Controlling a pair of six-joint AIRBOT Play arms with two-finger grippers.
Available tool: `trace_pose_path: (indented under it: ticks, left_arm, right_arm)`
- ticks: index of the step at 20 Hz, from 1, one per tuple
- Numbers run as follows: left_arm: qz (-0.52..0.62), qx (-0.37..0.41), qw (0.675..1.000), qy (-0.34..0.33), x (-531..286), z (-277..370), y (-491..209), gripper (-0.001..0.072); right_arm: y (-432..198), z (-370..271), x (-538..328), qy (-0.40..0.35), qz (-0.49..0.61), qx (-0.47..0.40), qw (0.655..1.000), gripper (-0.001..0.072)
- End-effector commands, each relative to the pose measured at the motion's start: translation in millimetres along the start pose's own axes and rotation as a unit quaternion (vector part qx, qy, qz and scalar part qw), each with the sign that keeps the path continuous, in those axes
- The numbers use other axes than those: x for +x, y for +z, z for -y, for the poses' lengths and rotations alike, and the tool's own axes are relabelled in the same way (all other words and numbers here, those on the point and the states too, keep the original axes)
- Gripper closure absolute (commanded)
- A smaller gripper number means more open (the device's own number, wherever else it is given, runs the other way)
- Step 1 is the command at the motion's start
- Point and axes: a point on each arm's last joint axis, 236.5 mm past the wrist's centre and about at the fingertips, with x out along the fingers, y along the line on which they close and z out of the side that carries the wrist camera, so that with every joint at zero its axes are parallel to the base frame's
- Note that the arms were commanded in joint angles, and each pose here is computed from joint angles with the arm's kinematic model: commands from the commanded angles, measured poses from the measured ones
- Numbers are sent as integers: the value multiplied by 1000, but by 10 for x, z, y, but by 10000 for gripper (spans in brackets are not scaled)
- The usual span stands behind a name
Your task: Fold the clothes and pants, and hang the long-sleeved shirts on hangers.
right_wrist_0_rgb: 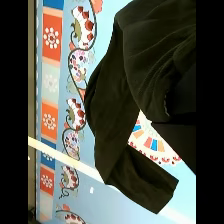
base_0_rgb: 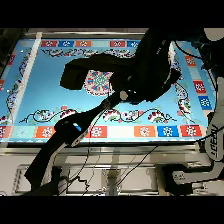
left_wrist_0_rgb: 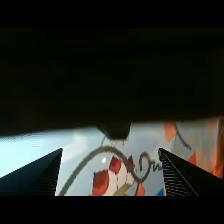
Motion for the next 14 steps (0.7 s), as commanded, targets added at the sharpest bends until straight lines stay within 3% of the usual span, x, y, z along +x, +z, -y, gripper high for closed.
trace_pose_path:
  ticks: [1, 3, 5, 7, 9, 11, 12, 13, 14]
  left_arm:
    - [18, -44, 999, -11, 161, -29, 105, 43]
    - [18, -71, 997, -10, 226, -111, 76, 173]
    - [15, -79, 997, -9, 259, -161, 49, 216]
    - [13, -79, 997, -6, 288, -195, 9, 378]
    - [14, -80, 997, -5, 310, -220, -3, 495]
    - [28, -93, 995, -9, 333, -220, 37, 564]
    - [38, -109, 993, -13, 336, -219, 82, 649]
    - [46, -116, 992, -16, 330, -205, 123, 694]
    - [53, -129, 990, -25, 309, -157, 176, 695]
  right_arm:
    - [49, -165, -78, 17, 8, -3, 1000, 686]
    - [120, -217, -177, 18, 20, -9, 1000, 686]
    - [192, -265, -272, 19, 32, -17, 999, 687]
    - [234, -302, -345, 20, 40, -29, 999, 687]
    - [255, -332, -399, 21, 43, -31, 998, 686]
    - [257, -359, -447, 23, 42, -33, 998, 687]
    - [265, -369, -472, 22, 43, -34, 998, 687]
    - [275, -370, -491, 21, 45, -36, 998, 686]
    - [287, -364, -510, 18, 47, -38, 998, 686]
